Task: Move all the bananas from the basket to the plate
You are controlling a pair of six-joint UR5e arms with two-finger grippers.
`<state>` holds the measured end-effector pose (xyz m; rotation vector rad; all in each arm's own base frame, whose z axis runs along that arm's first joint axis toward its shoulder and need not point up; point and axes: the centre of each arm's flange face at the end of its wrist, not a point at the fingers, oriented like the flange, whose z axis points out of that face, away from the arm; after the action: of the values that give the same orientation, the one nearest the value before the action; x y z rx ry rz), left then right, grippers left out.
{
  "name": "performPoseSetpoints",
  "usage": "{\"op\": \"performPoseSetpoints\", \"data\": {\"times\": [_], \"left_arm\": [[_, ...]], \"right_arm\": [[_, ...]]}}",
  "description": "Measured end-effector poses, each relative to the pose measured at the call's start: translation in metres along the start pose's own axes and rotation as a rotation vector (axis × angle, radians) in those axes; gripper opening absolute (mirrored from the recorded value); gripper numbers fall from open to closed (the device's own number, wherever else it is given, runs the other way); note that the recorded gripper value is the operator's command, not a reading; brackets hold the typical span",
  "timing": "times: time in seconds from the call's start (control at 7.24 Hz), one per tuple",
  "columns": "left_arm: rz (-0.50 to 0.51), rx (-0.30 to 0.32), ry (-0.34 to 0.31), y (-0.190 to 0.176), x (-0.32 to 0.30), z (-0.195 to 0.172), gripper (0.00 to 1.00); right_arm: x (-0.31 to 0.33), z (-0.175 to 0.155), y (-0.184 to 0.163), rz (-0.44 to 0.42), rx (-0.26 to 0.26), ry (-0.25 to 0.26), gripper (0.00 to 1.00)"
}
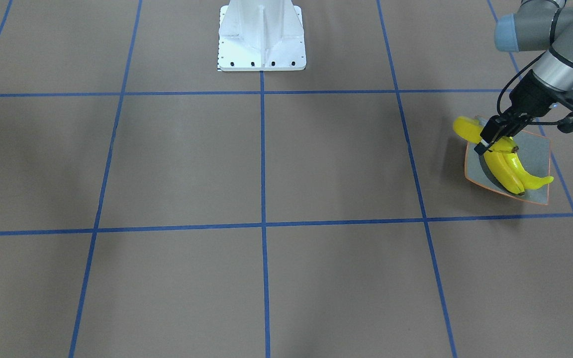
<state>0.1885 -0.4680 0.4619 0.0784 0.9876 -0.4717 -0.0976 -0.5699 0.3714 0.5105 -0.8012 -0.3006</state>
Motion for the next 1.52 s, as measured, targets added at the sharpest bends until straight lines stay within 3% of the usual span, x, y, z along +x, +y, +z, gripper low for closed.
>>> {"op": "performPoseSetpoints", "data": {"times": [0.28, 0.41, 0.83, 1.11, 1.52], "left_arm": [[0.059, 0.062, -0.213, -0.015, -0.021, 0.015, 0.00], [0.082, 0.078, -0.278, -0.018, -0.026, 0.016, 0.00], [0.117, 0.069, -0.358, -0.016, -0.017, 0.010, 0.00], [0.089, 0.043, -0.412, -0.007, 0.004, 0.010, 0.00], [0.054, 0.018, -0.627, 0.005, 0.036, 0.022, 0.00]], "right_arm": [[0.031, 0.000, 0.014, -0.040, -0.020, 0.001, 1.00], [0.036, 0.000, 0.016, -0.046, -0.023, 0.001, 1.00], [0.039, 0.001, 0.018, -0.048, -0.026, 0.002, 1.00], [0.040, 0.001, 0.019, -0.047, -0.027, 0.003, 1.00], [0.042, 0.003, 0.022, -0.045, -0.030, 0.005, 1.00]]}}
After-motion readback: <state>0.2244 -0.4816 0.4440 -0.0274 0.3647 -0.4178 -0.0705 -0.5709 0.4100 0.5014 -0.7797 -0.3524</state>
